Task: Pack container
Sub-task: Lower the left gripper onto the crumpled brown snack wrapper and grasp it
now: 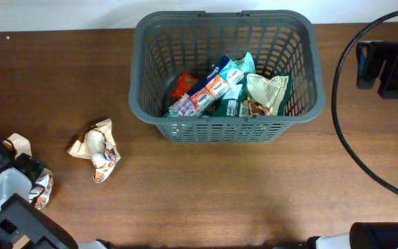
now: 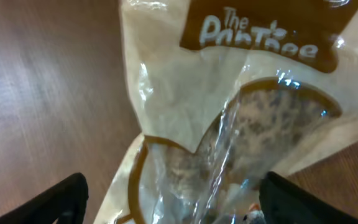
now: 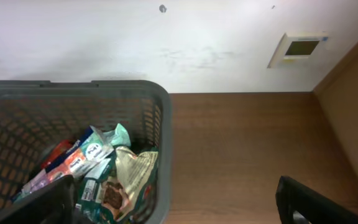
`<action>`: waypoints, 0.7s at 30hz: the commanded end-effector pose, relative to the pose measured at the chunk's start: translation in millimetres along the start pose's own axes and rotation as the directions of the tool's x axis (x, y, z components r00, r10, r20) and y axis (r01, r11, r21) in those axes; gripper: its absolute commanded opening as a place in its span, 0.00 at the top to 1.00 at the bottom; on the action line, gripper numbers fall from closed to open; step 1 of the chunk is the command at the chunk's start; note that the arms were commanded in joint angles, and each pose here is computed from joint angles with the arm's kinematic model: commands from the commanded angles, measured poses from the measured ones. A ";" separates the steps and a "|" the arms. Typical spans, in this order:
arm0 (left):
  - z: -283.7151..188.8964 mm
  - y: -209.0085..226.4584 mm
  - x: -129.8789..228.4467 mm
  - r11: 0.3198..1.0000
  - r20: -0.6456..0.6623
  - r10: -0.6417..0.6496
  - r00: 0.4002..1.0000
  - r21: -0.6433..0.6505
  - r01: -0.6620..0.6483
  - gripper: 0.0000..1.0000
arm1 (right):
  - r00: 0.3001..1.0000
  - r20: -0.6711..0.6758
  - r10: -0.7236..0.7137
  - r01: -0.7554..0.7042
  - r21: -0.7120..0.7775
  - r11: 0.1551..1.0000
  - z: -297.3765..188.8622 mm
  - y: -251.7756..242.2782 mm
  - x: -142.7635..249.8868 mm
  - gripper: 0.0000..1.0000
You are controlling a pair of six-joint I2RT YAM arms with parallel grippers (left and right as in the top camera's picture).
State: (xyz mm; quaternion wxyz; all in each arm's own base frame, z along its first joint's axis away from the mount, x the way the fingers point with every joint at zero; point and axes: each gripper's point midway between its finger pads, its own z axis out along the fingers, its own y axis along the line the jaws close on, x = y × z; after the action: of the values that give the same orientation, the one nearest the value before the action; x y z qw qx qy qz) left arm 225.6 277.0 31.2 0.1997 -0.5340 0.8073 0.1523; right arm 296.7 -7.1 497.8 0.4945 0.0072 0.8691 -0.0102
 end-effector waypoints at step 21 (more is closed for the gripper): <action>54.9 -21.2 41.7 0.978 -0.047 0.158 0.986 0.145 -0.149 0.41 | 1.000 -0.017 0.005 -0.005 -0.018 1.000 -1.2 2.0 4.8 0.01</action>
State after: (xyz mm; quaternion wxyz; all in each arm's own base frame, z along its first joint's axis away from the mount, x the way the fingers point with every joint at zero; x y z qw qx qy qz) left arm 251.8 281.0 -1.6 0.2488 -0.4538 0.8455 0.1313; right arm 294.0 -5.2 493.3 0.4852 0.0047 0.8744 -0.0053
